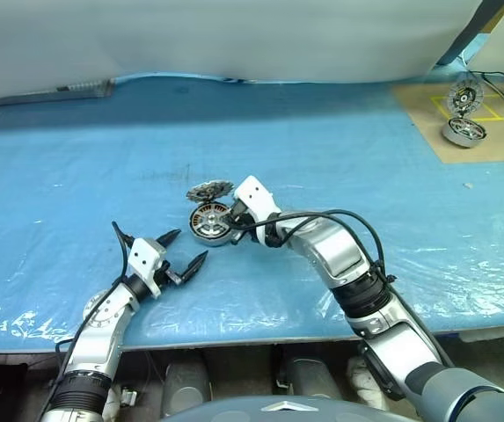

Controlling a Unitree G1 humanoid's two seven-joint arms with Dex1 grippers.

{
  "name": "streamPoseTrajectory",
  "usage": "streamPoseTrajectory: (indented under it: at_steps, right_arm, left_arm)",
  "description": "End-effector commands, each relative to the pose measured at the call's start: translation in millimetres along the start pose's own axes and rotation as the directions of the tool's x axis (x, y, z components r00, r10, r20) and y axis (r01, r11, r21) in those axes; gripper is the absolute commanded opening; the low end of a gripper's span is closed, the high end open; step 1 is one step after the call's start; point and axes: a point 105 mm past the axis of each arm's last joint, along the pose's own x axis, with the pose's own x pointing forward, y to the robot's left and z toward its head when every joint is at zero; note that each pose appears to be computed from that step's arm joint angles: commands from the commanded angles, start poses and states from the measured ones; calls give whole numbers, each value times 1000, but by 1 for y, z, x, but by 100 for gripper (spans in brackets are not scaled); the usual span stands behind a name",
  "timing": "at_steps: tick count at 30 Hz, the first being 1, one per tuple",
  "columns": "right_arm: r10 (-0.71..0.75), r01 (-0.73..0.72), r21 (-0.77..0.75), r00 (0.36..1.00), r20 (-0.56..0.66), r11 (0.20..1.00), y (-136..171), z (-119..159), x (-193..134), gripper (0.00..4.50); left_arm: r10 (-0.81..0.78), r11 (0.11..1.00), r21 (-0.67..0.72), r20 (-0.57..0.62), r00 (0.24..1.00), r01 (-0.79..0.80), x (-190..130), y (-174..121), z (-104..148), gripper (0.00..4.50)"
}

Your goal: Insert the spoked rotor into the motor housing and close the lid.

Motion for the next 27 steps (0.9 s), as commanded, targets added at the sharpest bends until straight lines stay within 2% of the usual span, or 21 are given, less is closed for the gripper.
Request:
streamPoseTrajectory:
  at_steps: [1, 5, 9, 13, 22, 27]
  right_arm:
    - [10, -10, -17, 1000, 19, 1000, 4, 1, 0, 1]
    - [2, -1, -16, 999, 35, 1000, 2, 4, -3, 1]
    - [-14, 16, -18, 996, 89, 1000, -3, 22, -9, 1]
    - [9, -6, -24, 994, 107, 1000, 5, 29, -7, 1]
    - [10, -9, -10, 996, 91, 1000, 9, 23, 9, 1]
    - [14, -14, 6, 999, 37, 1000, 11, 4, 18, 1]
  left_arm:
    - [9, 1000, 9, 13, 1000, -9, -4, 3, 2, 450]
    - [10, 1000, 6, 13, 1000, -10, -2, 3, 1, 450]
    - [5, 1000, 4, 12, 1000, -5, 0, 1, -1, 450]
    - [0, 1000, 2, 13, 1000, 0, 3, 0, -2, 450]
    - [2, 1000, 3, 15, 1000, -2, 4, 0, -3, 450]
    - [3, 1000, 5, 19, 1000, -3, 7, -2, -2, 450]
